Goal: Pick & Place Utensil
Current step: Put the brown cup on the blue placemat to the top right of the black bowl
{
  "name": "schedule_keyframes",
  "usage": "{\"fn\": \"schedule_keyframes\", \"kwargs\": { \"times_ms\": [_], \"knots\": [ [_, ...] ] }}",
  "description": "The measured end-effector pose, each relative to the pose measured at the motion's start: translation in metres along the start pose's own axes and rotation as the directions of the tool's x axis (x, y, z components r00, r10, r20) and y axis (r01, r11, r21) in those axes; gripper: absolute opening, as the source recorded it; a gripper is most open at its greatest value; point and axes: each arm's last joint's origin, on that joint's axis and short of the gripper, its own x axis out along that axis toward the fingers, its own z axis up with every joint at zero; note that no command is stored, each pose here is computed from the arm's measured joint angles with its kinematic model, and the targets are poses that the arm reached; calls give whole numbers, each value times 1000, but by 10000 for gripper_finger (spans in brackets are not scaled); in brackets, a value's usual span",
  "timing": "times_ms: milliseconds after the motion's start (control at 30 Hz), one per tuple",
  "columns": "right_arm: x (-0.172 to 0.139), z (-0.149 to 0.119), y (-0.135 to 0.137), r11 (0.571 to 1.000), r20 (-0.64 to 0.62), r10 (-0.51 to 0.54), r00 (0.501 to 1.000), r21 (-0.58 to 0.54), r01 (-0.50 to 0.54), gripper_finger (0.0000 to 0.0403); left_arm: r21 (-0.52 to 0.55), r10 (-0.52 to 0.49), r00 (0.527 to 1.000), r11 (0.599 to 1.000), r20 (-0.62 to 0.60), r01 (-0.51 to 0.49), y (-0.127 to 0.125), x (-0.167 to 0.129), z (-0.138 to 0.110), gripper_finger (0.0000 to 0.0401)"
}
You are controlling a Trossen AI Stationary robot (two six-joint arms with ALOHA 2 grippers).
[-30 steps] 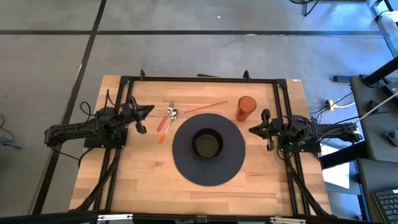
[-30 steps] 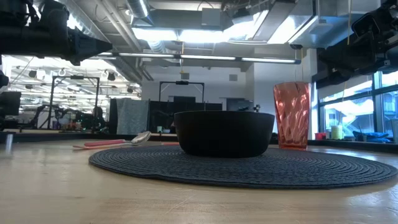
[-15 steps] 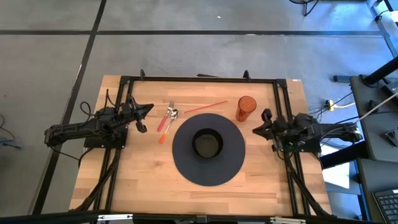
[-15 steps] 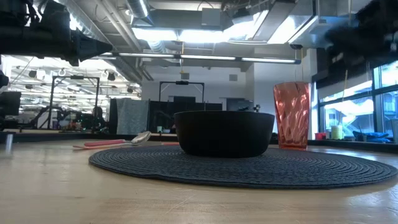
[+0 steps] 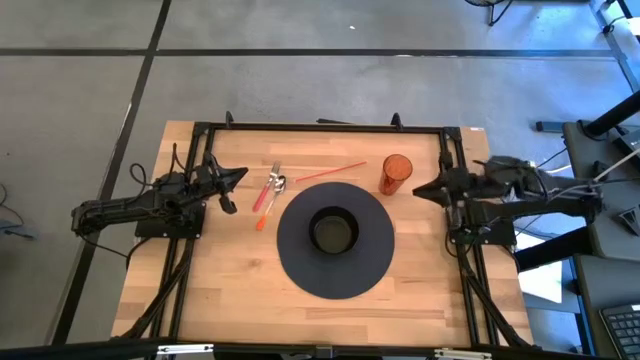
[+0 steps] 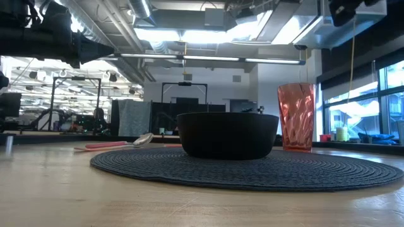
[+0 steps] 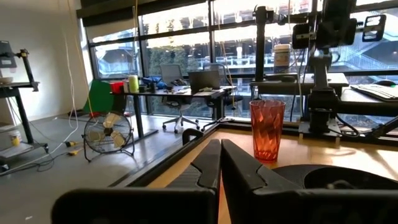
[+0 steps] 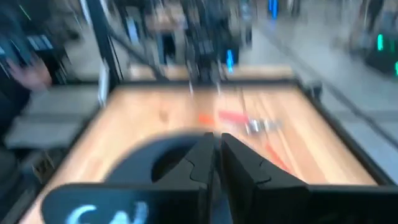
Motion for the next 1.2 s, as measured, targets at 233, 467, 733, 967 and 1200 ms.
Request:
{"fn": "schedule_keyframes", "kwargs": {
  "times_ms": [233,467,733,967,1200],
  "knots": [
    [7,41,-2,995,-305,-99,947,-35,93,30,2,-1,1000,1000,-9,1,0,0,-1,6],
    [19,51,-3,987,-366,-156,917,-98,128,30,4,-1,1000,1000,-14,1,0,0,-1,10],
    [29,46,-7,946,-392,-321,862,-185,267,31,4,-1,1000,1000,-14,1,0,0,-1,7],
    [50,42,-9,917,-440,-397,805,-220,332,75,-6,1,1000,1000,16,-1,0,0,2,9],
    [77,33,-7,935,-528,-343,777,-271,229,142,-6,1,1000,1000,16,-1,0,0,2,4]
  ]
}}
